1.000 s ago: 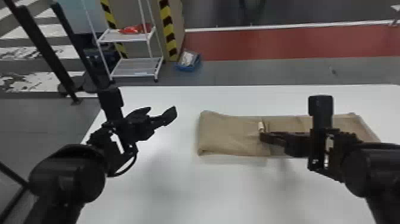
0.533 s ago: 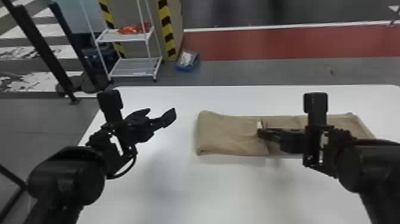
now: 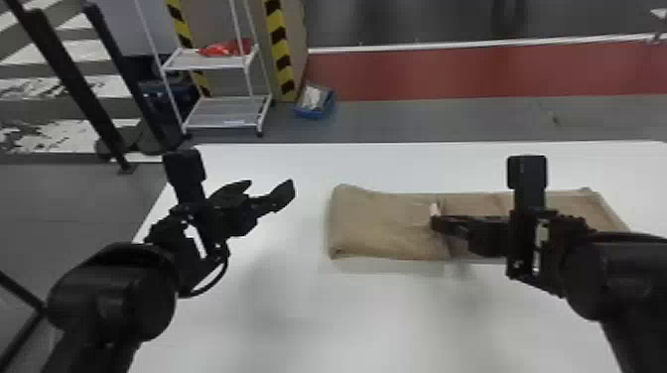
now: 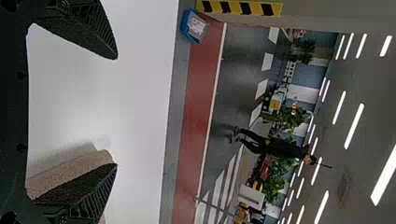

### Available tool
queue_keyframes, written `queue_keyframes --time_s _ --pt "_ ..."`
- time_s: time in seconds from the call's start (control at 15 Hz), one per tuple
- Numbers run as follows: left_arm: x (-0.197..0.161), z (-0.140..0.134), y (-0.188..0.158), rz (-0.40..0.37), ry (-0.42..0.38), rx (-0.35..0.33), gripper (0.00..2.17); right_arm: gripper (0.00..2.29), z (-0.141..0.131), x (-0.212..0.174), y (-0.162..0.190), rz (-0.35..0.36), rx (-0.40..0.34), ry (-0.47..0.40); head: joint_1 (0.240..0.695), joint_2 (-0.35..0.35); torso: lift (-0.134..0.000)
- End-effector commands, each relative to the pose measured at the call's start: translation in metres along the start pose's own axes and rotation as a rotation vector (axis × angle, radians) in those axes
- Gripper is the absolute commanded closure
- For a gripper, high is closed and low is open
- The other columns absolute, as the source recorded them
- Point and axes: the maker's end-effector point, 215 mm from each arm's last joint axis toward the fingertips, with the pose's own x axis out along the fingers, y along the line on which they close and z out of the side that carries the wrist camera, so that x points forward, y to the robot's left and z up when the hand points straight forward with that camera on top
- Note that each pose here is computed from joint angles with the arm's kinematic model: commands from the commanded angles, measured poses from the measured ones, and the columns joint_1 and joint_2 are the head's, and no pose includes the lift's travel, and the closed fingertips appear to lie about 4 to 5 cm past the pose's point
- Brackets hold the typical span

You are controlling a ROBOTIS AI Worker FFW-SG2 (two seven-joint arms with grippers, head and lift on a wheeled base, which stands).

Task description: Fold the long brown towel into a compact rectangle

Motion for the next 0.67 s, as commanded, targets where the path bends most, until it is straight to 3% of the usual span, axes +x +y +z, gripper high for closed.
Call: queue_keyframes --time_s 0.0,0.2,0.6 --pt "0.000 0.000 -0.001 -0.001 0.000 0.000 0.07 1.05 0.001 0.000 0.001 0.007 0.001 -0.001 0.695 0.139 -0.123" --pt "0.000 0.000 -0.001 0.000 0.000 0.000 0.07 1.31 0.006 -0.003 0.008 0.035 0.015 -0.019 0.695 0.140 -0.123" --pt "-0.004 0.003 0.003 0.008 -0.006 0.001 0.07 1.31 0.029 -0.017 0.024 0.065 0.004 -0.070 0.695 0.147 -0.123"
